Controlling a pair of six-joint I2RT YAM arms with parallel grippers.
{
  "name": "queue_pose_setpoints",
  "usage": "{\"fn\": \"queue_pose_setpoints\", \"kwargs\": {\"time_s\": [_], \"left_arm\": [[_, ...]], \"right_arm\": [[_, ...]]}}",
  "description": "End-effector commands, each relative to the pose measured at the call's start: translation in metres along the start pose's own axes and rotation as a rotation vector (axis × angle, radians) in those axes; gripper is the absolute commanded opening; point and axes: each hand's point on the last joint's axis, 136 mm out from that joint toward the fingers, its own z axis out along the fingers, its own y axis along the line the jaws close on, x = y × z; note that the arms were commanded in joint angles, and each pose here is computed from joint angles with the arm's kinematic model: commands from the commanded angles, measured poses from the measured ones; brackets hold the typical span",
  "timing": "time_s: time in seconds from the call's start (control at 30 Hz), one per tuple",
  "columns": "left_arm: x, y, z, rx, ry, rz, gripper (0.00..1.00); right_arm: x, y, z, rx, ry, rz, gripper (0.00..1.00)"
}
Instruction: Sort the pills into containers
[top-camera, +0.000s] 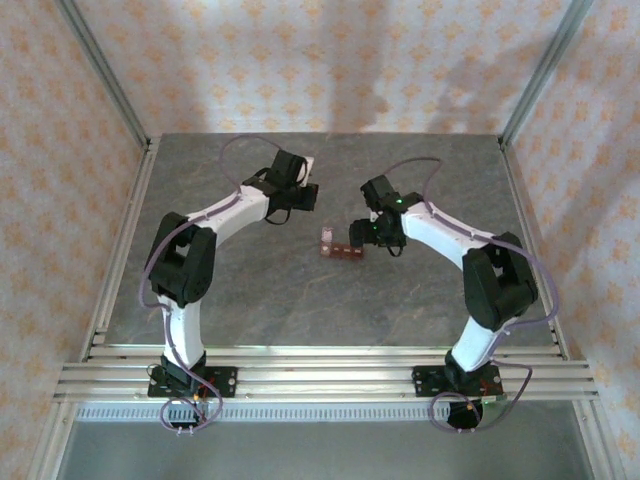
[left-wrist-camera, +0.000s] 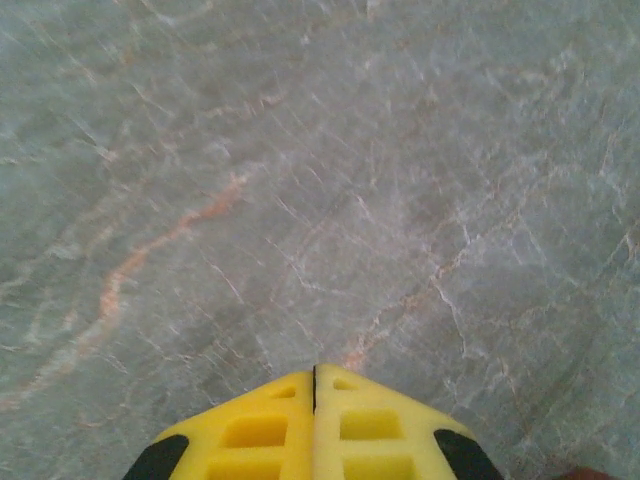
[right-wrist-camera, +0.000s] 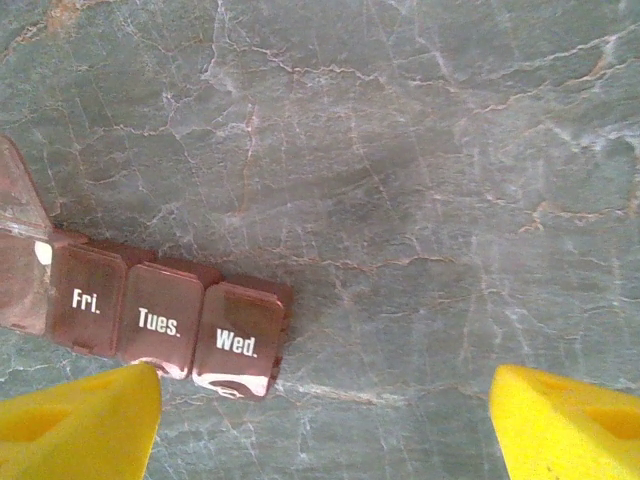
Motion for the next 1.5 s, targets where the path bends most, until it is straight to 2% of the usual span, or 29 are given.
{"fn": "queue_pose_setpoints", "kwargs": {"time_s": [0.0, 0.47, 1.0, 1.47], "left_arm": [[0.002, -0.008, -0.001, 0.047, 0.036, -0.006, 0.00], [0.006, -0.012, 0.012, 0.071, 0.091, -0.017, 0.00], [0.039, -0.027, 0.040, 0.094, 0.261, -0.006, 0.00], [0.061, -0.036, 0.041, 0.129, 0.367, 0.009, 0.00]], "right_arm": [[0.002, 0.000, 0.008, 0.012, 0.031, 0.020, 0.85], [0.010, -0.005, 0.033, 0.024, 0.074, 0.044, 0.84], [0.020, -0.010, 0.040, 0.036, 0.090, 0.059, 0.84], [0.022, -0.013, 0.046, 0.047, 0.095, 0.080, 0.83]]}}
